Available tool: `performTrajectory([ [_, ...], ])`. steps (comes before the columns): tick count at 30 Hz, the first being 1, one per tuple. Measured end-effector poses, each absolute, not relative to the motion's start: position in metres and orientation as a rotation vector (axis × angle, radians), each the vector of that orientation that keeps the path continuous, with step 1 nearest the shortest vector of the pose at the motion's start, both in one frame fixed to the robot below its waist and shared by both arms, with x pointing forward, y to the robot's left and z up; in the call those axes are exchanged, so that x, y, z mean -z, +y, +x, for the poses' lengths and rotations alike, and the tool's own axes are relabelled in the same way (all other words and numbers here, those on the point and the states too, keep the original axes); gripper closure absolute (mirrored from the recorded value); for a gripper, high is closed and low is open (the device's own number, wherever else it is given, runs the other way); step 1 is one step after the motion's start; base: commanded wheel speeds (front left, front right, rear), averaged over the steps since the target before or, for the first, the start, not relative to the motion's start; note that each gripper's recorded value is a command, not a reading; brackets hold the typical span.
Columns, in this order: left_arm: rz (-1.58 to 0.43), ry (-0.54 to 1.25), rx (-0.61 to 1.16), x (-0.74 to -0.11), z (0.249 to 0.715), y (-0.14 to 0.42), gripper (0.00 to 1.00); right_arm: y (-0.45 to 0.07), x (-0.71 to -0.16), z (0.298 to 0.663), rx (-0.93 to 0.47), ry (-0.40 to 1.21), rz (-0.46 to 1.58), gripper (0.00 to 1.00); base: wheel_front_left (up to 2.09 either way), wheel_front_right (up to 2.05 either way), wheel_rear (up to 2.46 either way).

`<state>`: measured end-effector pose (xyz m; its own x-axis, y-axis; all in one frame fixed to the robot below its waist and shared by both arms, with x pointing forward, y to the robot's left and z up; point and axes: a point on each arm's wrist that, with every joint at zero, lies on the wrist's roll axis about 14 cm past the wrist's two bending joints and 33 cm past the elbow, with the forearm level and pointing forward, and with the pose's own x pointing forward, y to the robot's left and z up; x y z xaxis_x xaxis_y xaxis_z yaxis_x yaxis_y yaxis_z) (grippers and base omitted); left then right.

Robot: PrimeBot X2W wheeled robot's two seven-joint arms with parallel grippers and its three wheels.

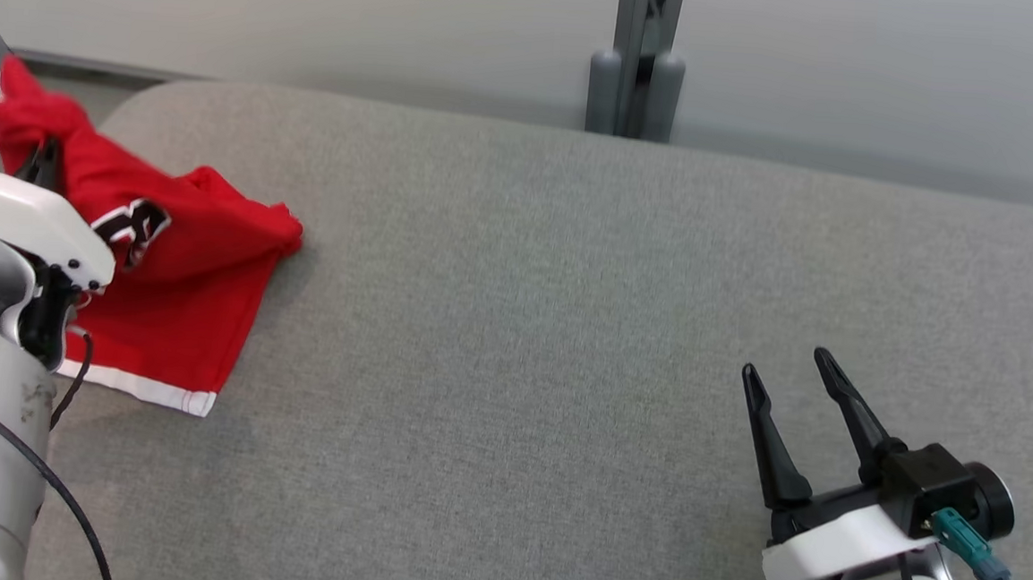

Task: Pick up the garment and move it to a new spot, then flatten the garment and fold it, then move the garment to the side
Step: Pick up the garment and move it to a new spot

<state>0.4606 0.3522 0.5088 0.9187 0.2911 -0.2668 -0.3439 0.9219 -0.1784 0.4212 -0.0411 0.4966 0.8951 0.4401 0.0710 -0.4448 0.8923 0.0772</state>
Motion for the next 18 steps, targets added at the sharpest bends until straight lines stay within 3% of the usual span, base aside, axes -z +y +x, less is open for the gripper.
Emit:
performTrajectory([
  [10, -0.191, -0.187, -0.08, -0.624, 0.468, 0.271, 1.0, -0.061, -0.534, 0.394, -0.41, -0.146, 0.082, 0.0, 0.0, 0.0, 0.0],
  [18, -0.21, -0.251, 0.173, -0.64, 0.468, 0.176, 1.0, -0.101, -0.558, 0.383, -0.297, -0.224, 0.078, 0.0, 0.0, 0.0, 0.0],
])
